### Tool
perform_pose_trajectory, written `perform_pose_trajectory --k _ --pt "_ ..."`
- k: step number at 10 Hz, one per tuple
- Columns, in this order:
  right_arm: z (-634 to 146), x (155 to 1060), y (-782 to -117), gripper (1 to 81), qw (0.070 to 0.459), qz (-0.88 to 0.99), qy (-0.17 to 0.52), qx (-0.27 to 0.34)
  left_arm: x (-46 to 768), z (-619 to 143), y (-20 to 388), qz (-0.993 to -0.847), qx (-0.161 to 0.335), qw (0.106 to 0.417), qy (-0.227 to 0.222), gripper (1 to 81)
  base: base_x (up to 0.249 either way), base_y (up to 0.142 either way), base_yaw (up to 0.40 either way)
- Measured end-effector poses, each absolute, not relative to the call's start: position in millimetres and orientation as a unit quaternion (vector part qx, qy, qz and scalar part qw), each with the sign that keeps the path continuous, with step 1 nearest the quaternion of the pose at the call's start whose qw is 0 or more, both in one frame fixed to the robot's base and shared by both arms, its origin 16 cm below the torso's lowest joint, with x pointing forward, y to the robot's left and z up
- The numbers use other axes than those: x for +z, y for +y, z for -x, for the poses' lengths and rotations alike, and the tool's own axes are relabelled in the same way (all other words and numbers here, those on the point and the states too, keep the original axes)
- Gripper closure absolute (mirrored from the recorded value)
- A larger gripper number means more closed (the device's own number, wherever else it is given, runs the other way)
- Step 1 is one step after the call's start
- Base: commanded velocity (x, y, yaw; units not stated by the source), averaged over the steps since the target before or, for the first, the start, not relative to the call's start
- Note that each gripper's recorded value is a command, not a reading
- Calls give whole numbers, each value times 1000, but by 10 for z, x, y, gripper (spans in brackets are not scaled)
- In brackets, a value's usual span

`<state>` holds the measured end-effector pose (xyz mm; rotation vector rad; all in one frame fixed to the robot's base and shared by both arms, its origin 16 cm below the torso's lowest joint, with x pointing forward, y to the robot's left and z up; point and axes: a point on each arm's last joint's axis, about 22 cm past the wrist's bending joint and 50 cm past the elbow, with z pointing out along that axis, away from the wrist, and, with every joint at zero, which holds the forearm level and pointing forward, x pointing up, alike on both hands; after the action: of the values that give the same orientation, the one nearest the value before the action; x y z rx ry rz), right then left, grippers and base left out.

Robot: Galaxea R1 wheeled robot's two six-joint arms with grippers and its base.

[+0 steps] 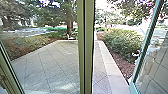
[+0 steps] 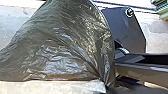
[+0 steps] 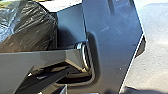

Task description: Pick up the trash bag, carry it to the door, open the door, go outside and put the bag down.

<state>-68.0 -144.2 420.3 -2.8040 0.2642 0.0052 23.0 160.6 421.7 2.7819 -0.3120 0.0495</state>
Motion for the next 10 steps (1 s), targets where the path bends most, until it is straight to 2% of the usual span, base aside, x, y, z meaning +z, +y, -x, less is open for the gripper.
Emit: perform_pose_trajectory --k 6,10 --pt "659 4202 -1443 10 162 982 92 0 4217 -224 1606 -979 17 170 -110 811 0 0 -268" --pt "661 4204 -1428 10 163 982 92 0 4217 -236 1609 -979 18 170 -110 811 0 0 -113"
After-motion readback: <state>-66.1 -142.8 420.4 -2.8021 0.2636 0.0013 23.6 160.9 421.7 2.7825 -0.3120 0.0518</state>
